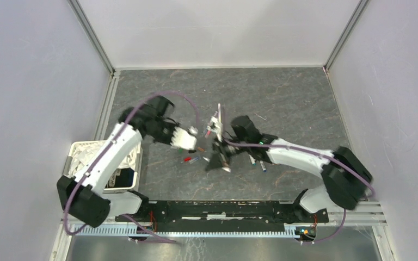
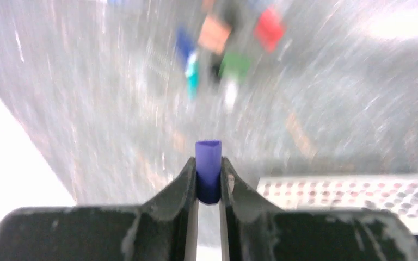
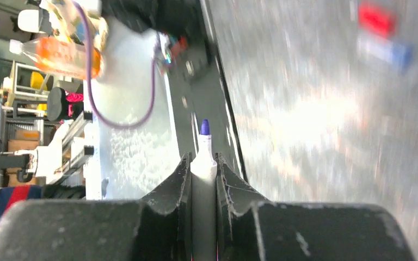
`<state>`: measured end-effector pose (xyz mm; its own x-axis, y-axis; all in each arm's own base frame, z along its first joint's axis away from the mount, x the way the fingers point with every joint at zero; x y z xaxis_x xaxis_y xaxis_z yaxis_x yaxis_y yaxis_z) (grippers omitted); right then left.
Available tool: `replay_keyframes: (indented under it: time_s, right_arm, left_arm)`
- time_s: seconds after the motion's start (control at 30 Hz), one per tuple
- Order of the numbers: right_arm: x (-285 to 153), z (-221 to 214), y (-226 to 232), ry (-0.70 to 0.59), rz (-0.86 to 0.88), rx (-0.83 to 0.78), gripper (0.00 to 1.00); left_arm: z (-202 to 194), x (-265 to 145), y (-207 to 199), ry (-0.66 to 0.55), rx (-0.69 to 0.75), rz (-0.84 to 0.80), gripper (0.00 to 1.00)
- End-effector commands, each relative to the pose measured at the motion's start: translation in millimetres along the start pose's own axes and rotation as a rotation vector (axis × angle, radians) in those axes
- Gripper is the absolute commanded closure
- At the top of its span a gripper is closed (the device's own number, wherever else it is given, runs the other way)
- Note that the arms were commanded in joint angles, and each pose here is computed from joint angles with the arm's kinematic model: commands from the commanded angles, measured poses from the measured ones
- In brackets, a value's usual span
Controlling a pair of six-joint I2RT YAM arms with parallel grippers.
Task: Open the pen caps
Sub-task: Open the pen cap from the pen, then place the pen cap at the center of the board, then place the pen at the center of the board.
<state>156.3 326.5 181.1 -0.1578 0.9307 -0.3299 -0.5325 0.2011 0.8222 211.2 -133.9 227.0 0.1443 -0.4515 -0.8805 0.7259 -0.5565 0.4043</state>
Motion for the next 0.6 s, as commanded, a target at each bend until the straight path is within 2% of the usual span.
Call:
replay_keyframes:
  time_s: [0.0,0.07,0.17,0.27,0.37,0.43,0.57]
  right_arm:
    - [-53.9,-106.6,-31.1,0.214,-0.097,0.204,1.0]
    - [-59.6,-111.5,-30.5,0.201,-0.103,0.212,1.0]
    - [-64.1,-101.1,-25.0,0.16,-0.113,0.176,1.0]
    - [-65.5,-86.0,-20.2,0.105,-0.09,0.154,1.0]
    - [-68.5,-67.9,-26.0,0.045,-0.148,0.142,1.0]
    - [-79.3,-47.8,-39.9,-0.065,-0.268,0.147,1.0]
    - [-119.7,-13.1,-76.5,-0.337,-0.654,0.163,1.0]
  left_arm:
    - [-105.9,-53.4,-4.2,0.343,-0.059,-0.035,0.98]
    - [-101.4,-45.9,-3.5,0.293,-0.062,-0.04,0.98]
    - [-74.1,-24.9,-2.5,0.18,-0.078,-0.011,0.98]
    - [-44.4,-3.3,-7.2,0.068,-0.141,-0.028,0.98]
    - [-27.5,10.3,-2.5,0.001,-0.199,0.023,0.98]
    - [-27.9,21.8,3.1,-0.005,-0.267,0.061,0.98]
    - [-40.2,52.7,8.5,0.014,-0.392,0.094,0.98]
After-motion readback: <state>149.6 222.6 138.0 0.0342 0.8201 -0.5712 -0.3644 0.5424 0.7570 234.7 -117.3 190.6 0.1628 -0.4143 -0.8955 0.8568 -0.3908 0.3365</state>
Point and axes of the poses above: each gripper's point midway between its finger pads, its own x axis out along the fingers, its own y axis along the line the jaws close on, z = x × y, the point moved 6 cm from there along -x, back along the fingers, and after that the axes turned 14 degrees about x, right-handed, at the moved point
